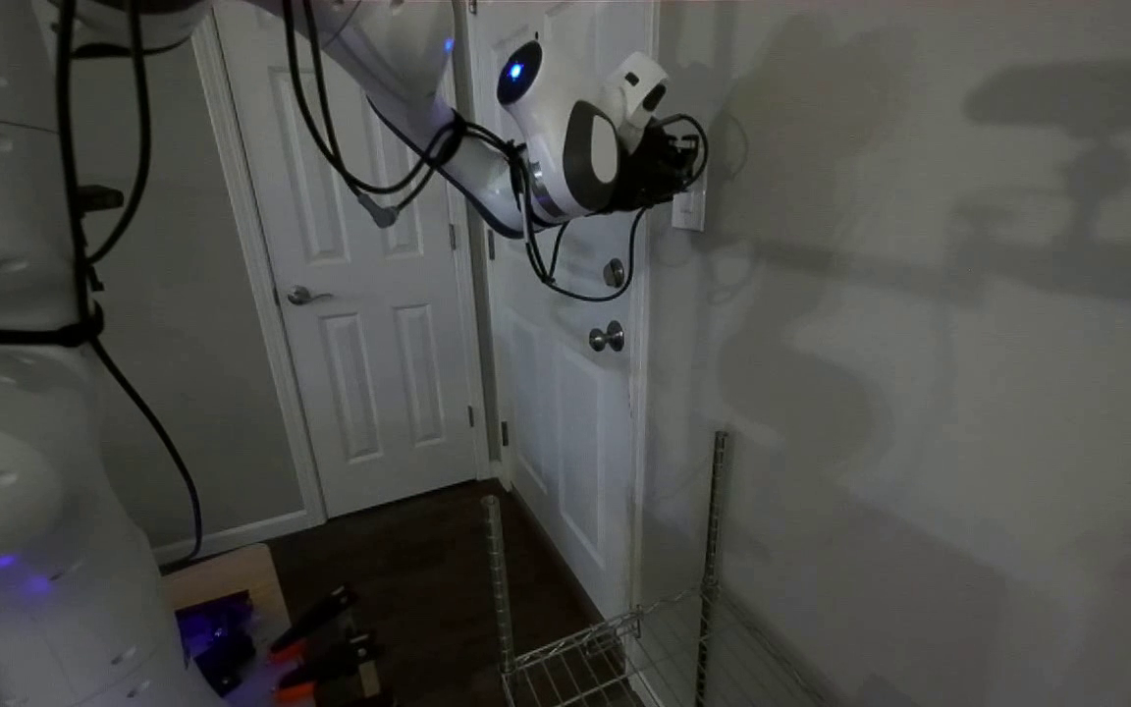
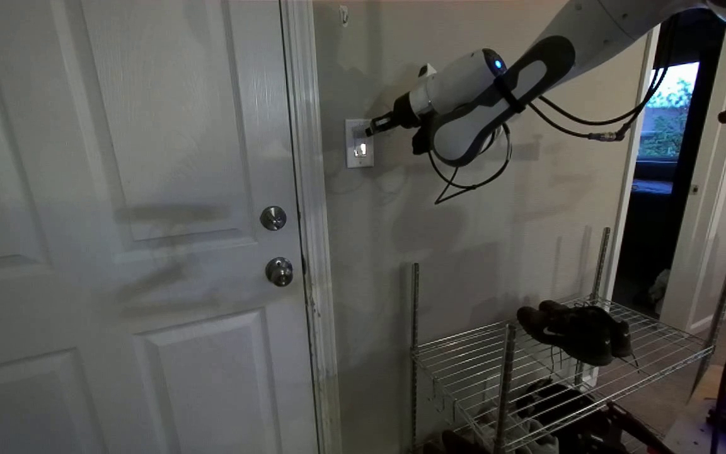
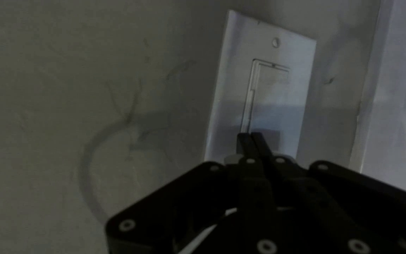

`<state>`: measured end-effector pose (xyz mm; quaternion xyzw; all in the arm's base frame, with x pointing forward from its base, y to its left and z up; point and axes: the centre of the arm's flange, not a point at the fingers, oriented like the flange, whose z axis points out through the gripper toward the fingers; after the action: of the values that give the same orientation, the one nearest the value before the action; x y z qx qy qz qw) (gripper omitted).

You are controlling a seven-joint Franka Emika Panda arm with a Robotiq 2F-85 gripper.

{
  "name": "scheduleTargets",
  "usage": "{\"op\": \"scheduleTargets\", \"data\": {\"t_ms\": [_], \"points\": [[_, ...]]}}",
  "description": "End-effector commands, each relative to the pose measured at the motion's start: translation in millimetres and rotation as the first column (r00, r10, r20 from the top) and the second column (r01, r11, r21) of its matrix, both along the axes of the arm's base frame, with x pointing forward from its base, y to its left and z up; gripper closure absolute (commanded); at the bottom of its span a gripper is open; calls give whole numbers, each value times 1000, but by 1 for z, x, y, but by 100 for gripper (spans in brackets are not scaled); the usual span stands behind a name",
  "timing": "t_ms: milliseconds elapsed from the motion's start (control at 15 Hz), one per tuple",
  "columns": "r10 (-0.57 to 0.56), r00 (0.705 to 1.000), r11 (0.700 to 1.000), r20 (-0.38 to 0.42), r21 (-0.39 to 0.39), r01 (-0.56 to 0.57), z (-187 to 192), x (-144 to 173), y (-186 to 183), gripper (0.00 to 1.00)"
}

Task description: Push the light switch upwards

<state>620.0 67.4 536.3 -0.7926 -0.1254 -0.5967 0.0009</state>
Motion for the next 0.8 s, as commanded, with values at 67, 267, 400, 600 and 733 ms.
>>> {"op": "scheduleTargets", "data": {"t_ms": [67,267,400,600,733], "points": [[-4,1000,999,-18,33,5,-16,-1,5,97],[0,1000,1000,-23,31,1,-23,5,8,97],[0,1000,1000,-11,20,0,-23,10,10,97],[-15,1000,1000,18,18,15,-15,17,6,97],[-20,1000,999,21,34,20,-15,21,5,97]]}}
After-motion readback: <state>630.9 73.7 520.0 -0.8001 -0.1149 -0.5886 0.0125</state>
